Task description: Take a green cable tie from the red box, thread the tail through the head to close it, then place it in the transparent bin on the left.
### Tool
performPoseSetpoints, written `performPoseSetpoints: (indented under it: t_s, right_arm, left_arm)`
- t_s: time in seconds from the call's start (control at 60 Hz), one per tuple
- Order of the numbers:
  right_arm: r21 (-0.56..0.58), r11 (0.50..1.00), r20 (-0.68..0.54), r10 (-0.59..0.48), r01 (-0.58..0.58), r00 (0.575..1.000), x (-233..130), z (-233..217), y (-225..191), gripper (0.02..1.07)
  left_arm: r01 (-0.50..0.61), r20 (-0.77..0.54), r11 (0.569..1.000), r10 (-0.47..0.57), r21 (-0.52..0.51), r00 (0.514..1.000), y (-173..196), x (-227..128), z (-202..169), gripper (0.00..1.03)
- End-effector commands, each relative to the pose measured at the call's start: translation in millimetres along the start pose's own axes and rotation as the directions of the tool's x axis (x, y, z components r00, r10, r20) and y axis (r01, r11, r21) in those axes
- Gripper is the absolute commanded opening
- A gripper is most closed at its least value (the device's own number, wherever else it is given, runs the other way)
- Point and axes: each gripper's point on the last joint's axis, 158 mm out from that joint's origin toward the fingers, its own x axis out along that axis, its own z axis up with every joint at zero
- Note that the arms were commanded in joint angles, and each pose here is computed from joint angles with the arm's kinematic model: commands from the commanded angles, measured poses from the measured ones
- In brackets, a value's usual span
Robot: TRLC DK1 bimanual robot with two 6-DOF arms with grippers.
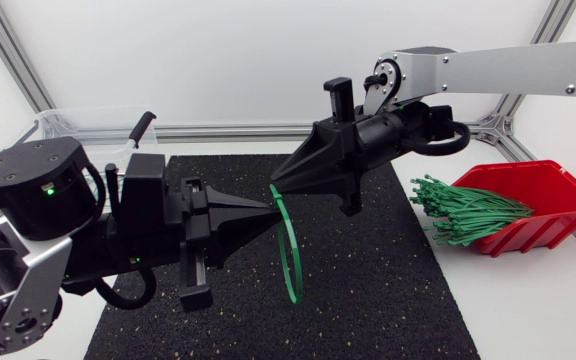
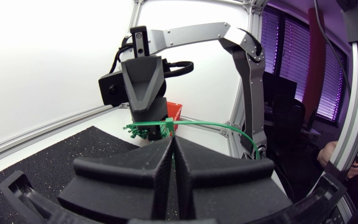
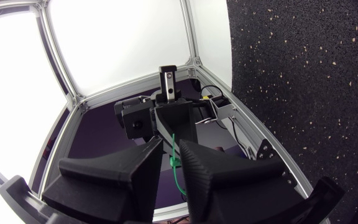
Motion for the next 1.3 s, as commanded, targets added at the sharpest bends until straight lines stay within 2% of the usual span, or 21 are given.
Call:
performPoseSetpoints:
  t_s: [0.0,0.05,0.3,0.567,0.617,0.833,0.917,1.283]
  right_arm:
    - [0.012,1.000,-0.009,-0.004,0.004,1.000,2.7,-10.7,3.5,0.22]
    - [0.008,1.000,-0.010,-0.005,0.005,1.000,3.2,-11.7,3.9,0.16]
    - [0.029,1.000,-0.021,-0.007,0.007,1.000,6.8,-13.9,-1.2,0.16]
    - [0.048,0.999,0.027,0.009,-0.010,1.000,-10.4,-2.1,-3.6,0.17]
    - [0.050,0.999,0.032,0.011,-0.012,0.999,-12.5,-0.4,-4.0,0.21]
    - [0.077,0.997,0.012,0.006,-0.007,1.000,-5.4,-4.2,-10.8,0.23]
    - [0.073,0.997,0.002,0.003,-0.003,1.000,-1.8,-6.3,-10.3,0.29]
    - [0.061,0.998,-0.023,-0.005,0.007,1.000,7.1,-12.5,-8.4,0.28]
  left_arm:
    - [0.020,0.004,1.000,-0.020,0.017,1.000,-6.4,0.6,1.3,0.04]
    - [0.021,0.005,1.000,-0.022,0.019,1.000,-7.2,0.6,1.6,0.04]
    - [0.022,0.009,1.000,-0.022,0.022,1.000,-8.7,-0.2,5.5,0.04]
    - [0.022,0.009,1.000,-0.022,0.022,1.000,-10.0,-1.5,8.0,0.04]
    - [0.022,0.009,1.000,-0.022,0.022,1.000,-10.0,-1.5,8.0,0.04]
    - [0.028,0.007,0.999,-0.028,0.021,1.000,-11.9,-0.3,9.6,0.04]
    - [0.031,0.006,0.999,-0.031,0.022,0.999,-13.0,0.1,9.4,0.04]
    - [0.032,0.003,0.999,-0.032,0.019,0.999,-13.4,0.5,10.0,0.04]
